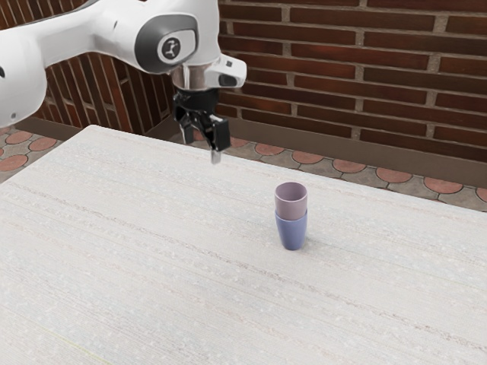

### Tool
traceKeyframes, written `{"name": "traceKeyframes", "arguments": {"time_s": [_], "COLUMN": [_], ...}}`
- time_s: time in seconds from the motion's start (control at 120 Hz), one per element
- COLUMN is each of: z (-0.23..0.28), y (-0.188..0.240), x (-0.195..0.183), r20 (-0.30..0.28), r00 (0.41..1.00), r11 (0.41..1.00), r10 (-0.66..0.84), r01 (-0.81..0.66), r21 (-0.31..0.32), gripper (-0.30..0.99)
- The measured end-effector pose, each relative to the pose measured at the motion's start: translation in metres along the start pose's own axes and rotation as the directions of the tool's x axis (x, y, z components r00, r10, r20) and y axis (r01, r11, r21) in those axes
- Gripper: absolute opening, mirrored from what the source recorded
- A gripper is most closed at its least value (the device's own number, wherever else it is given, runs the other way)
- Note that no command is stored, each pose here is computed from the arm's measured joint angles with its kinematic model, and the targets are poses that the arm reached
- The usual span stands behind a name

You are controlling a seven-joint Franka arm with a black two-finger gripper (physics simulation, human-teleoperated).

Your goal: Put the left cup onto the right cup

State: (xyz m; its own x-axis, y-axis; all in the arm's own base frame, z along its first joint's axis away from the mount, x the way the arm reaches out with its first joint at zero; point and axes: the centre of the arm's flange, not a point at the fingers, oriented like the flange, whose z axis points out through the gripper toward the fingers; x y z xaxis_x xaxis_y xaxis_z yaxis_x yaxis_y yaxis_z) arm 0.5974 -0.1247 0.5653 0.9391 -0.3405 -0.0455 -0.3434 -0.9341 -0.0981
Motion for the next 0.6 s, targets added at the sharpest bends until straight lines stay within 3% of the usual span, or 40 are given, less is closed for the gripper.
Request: {"name": "traceKeyframes", "arguments": {"time_s": [0.6], "z": [-0.01], "y": [-0.025], "x": [-0.021], "r20": [0.022], "r00": [0.992], "r11": [0.993], "r10": [-0.122], "r01": [0.122], "r21": [-0.003], "gripper": [0.69]}}
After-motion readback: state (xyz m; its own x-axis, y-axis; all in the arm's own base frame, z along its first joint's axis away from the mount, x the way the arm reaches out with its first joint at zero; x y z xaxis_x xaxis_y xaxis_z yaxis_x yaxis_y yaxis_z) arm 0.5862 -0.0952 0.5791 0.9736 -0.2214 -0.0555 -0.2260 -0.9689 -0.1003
